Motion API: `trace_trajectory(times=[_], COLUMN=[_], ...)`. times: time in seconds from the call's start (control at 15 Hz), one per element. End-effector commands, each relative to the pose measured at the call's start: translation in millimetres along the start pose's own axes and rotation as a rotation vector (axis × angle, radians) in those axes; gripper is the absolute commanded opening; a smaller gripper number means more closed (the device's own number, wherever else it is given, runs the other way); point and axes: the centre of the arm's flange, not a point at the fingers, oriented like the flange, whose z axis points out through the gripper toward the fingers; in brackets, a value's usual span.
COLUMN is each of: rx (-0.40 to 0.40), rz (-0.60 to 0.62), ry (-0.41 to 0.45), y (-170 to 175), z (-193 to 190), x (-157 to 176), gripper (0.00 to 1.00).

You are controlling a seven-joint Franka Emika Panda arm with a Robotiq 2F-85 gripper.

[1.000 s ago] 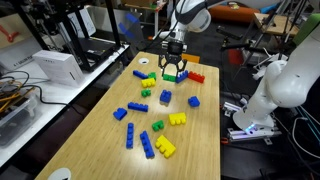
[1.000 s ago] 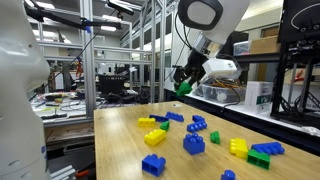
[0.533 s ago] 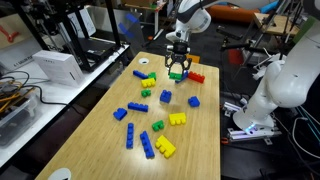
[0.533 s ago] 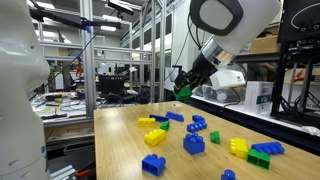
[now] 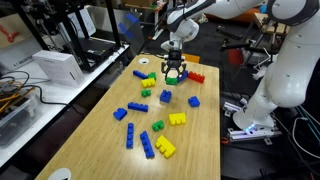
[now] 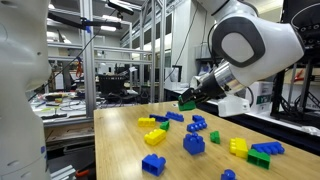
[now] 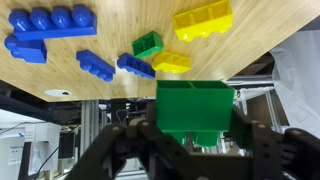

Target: Pick up the green block from the table and put it on the blue block

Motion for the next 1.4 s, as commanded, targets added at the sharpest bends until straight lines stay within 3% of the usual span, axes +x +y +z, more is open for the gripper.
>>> trace_trajectory(times=[0.0, 0.07, 1.33], rx=[0.004, 0.008, 0.009], rz=[0.011, 0.016, 0.015], ry=[0.0, -0.001, -0.001], y=[4.3, 6.8, 6.9], z=[1.5, 3.2, 3.7], x=[-4.5, -7.4, -6.8], gripper=[0.45, 0.7, 0.7])
